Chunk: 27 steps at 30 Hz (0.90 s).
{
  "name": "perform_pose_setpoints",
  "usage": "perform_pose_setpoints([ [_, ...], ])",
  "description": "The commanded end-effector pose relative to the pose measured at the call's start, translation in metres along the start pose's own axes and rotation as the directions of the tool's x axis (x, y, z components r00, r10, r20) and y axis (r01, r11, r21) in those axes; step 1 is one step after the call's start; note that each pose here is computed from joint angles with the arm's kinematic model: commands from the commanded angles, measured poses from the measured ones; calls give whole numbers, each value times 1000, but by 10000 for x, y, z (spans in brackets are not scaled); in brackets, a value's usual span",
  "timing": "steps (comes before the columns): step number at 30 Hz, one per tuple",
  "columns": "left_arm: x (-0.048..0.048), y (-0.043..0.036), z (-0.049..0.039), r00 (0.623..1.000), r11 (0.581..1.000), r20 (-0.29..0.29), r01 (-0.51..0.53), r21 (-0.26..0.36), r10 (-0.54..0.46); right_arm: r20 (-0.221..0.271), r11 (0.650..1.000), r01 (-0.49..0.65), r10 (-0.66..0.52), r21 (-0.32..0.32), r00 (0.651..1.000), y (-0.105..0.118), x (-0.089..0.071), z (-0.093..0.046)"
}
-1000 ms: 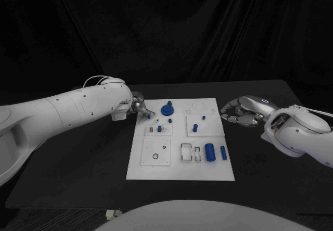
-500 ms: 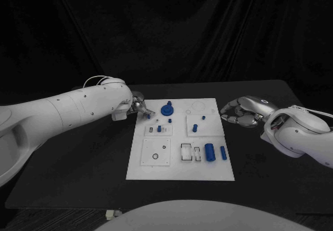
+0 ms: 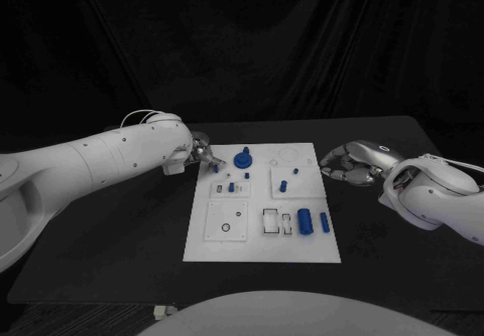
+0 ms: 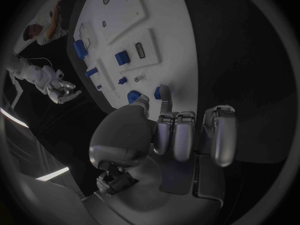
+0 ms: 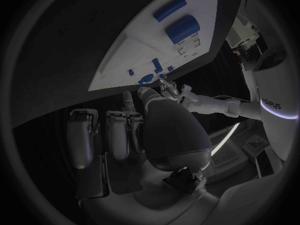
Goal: Assemble the parts on the task board
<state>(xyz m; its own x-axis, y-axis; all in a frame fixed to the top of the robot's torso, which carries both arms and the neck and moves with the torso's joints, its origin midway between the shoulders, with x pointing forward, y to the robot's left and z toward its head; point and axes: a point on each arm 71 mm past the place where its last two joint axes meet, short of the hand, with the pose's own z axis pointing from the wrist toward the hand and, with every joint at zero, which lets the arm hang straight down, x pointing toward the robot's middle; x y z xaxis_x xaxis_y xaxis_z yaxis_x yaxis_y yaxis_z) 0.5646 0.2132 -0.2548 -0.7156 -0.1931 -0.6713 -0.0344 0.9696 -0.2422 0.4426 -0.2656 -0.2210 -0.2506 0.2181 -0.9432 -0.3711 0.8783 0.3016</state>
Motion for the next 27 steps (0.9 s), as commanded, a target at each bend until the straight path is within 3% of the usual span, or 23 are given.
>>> perform_pose_setpoints([
  [1, 2, -26, 7, 1000, 1000, 8, 5, 22, -5, -2, 1000, 1, -1, 5, 1000, -5, 10, -4],
  [27, 17, 2, 9, 1000, 1000, -14, -1, 9, 1, 3, 1000, 1, -1, 3, 1000, -7, 10, -7],
])
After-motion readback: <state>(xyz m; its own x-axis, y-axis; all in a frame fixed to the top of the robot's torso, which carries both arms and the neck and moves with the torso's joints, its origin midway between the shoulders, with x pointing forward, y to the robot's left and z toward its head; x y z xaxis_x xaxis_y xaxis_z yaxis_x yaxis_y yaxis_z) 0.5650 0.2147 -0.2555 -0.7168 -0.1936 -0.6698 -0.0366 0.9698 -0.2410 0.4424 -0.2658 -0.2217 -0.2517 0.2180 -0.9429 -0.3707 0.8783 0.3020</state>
